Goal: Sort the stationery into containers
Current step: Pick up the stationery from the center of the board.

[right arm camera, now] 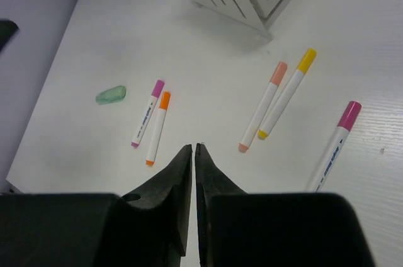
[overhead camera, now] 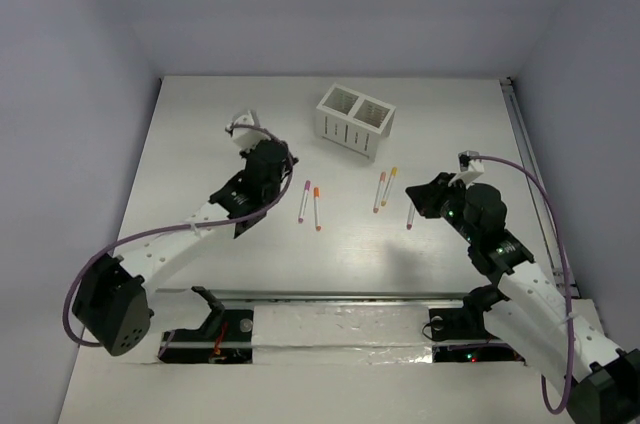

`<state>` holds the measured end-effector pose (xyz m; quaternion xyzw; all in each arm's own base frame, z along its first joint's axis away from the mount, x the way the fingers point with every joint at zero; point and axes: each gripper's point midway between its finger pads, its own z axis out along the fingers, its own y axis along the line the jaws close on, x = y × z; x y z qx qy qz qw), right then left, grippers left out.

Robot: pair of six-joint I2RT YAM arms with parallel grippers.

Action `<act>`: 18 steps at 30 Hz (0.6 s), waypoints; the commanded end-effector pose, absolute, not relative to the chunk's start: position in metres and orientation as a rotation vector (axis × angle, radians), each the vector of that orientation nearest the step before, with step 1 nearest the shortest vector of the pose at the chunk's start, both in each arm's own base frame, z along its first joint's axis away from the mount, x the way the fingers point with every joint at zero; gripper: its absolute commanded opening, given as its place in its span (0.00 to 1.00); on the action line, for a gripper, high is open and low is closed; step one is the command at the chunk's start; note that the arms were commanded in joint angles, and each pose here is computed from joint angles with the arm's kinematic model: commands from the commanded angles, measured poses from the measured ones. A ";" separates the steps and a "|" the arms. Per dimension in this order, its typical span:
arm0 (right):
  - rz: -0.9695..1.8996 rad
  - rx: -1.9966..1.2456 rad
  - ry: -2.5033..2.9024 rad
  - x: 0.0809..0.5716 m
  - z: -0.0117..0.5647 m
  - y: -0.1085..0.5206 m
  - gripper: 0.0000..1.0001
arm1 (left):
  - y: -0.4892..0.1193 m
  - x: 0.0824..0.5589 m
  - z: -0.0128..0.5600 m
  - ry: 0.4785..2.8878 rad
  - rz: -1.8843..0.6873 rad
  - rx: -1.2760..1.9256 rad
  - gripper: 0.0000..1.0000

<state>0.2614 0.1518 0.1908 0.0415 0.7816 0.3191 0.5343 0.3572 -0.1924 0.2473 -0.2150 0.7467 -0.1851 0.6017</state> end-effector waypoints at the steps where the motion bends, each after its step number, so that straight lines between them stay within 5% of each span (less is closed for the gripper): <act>1: 0.787 0.047 1.809 0.263 0.210 0.159 0.11 | -0.157 0.330 0.149 1.921 -0.343 -0.720 0.00; 6: 0.791 0.033 1.811 0.262 0.210 0.160 0.11 | -0.093 0.313 0.087 1.985 -0.236 -0.915 0.26; 11: 0.802 0.024 1.826 0.262 0.207 0.163 0.12 | -0.083 0.310 0.072 1.995 -0.239 -0.947 0.66; 18: 0.811 0.021 1.826 0.262 0.207 0.165 0.12 | -0.081 0.316 0.056 2.013 -0.214 -0.973 0.73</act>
